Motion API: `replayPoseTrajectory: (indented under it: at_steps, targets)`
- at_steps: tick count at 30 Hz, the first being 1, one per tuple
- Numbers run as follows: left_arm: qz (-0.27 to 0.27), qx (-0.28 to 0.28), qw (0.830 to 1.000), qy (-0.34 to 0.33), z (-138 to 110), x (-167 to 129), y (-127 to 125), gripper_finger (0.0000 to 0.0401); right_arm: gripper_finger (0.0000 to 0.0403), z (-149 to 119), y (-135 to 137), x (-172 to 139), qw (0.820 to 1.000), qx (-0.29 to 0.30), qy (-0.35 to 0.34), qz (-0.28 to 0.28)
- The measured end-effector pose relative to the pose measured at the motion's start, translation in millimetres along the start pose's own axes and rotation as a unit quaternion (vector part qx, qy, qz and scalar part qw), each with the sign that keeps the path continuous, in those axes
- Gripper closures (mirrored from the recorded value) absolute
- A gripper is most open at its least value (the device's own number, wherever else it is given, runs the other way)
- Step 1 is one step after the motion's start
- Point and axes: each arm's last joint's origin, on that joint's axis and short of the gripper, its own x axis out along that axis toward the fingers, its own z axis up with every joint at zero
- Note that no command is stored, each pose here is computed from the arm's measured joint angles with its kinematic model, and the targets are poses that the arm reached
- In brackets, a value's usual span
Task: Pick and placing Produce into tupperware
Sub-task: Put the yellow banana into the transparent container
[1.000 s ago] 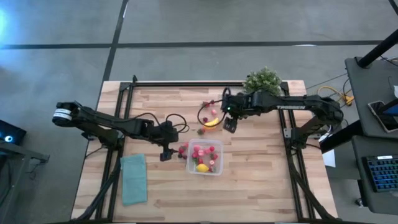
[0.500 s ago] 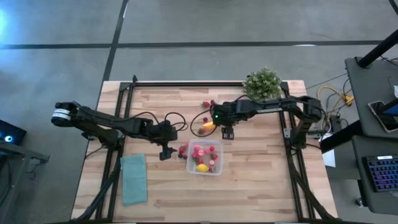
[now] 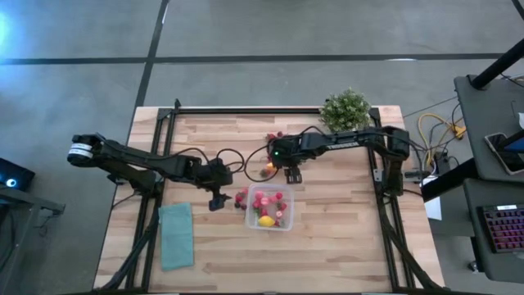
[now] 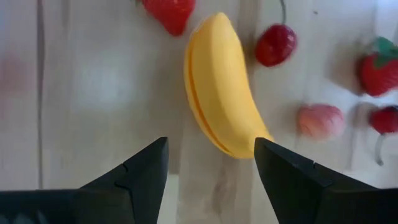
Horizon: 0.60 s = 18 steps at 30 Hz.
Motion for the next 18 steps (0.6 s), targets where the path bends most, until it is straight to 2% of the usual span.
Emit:
replayPoseTrajectory:
  at_steps: [8, 18]
  targets:
    - [0.008, 0.0, 1.0, 0.001, -5.1, -1.3, 1.6, 0.0107, 0.0172, 8.4, -3.7, 11.9, 1.0, -0.012, 0.013, -0.02]
    - [0.012, -0.027, 0.999, -0.017, -15.9, -6.9, 7.1, 0.0107, 0.0172, 16.4, -7.5, 6.7, 0.999, -0.034, 0.005, -0.03]
